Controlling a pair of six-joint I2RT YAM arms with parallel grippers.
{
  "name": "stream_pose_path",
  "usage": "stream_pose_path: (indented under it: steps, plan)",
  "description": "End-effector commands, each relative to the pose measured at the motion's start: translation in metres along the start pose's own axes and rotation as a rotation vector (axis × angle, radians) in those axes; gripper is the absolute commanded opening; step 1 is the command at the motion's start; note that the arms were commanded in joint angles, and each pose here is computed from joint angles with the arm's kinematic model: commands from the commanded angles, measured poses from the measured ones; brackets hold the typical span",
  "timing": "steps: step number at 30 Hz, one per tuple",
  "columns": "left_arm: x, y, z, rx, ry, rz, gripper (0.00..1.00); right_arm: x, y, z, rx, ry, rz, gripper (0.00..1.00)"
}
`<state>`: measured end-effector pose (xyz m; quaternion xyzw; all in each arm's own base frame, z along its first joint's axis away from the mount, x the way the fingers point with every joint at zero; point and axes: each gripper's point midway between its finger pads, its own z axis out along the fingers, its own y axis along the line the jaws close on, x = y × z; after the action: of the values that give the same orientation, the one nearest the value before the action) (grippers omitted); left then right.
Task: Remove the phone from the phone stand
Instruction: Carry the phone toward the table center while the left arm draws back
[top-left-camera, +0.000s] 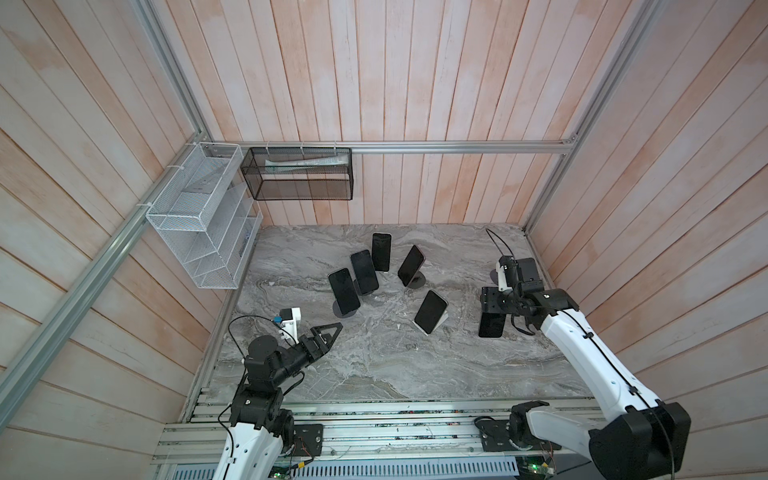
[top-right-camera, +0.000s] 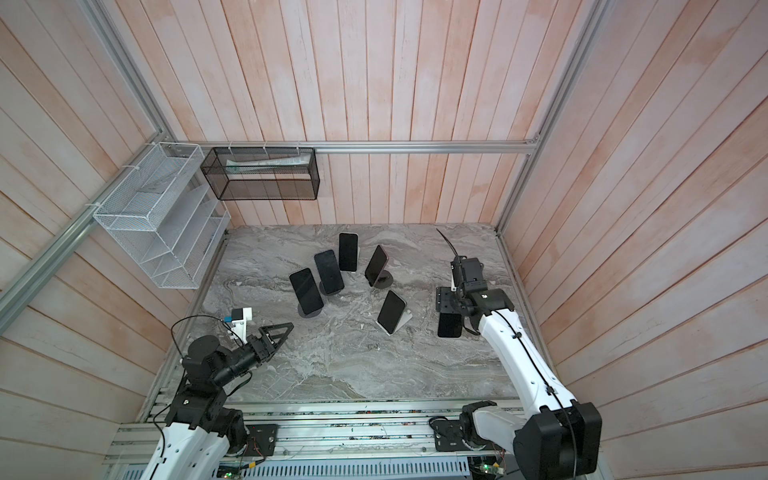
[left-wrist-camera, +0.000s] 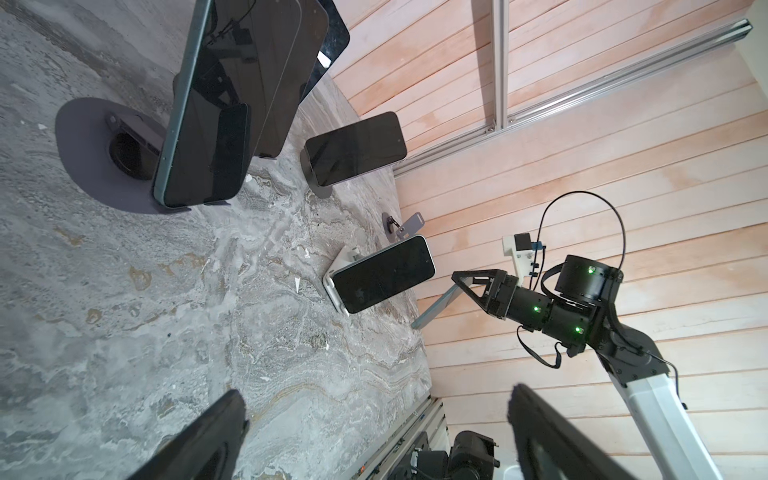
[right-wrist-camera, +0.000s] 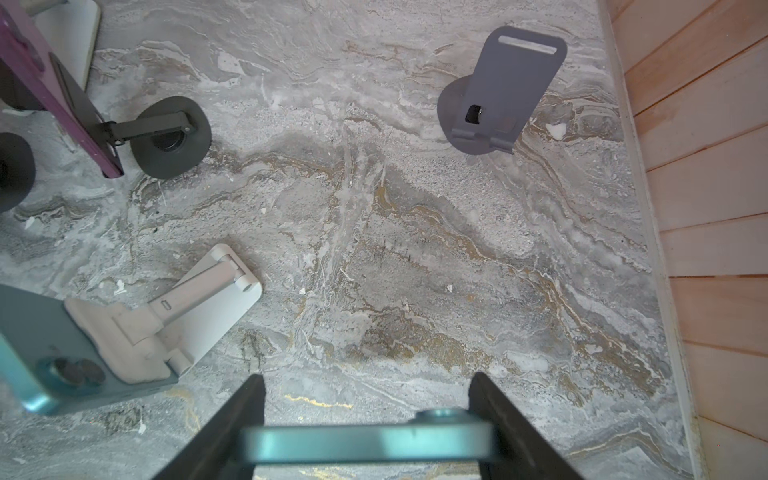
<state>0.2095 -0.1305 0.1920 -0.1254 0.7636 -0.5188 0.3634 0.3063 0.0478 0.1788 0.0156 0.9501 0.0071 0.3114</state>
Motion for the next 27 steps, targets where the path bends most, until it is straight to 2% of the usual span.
stream_pose_path:
  steps: [1,7,15,18,27]
  plan:
    - [-0.001,-0.003,-0.006,-0.028,-0.008,0.003,1.0,0.007,0.001,0.003,0.002,0.005,0.011,0.63]
    - [-0.001,-0.018,-0.006,0.007,0.028,-0.027,1.0,0.0,0.007,0.0,-0.022,0.013,-0.005,0.65]
    - [-0.008,-0.042,-0.012,0.043,0.023,0.018,1.0,0.002,0.008,0.002,-0.03,0.033,-0.013,0.65]
    - [-0.008,-0.037,-0.015,-0.001,0.016,0.029,1.0,0.015,0.007,0.006,-0.032,0.044,-0.013,0.65]
    - [-0.012,-0.033,-0.023,-0.009,-0.058,0.025,1.0,0.011,0.006,0.013,-0.021,0.037,0.0,0.65]
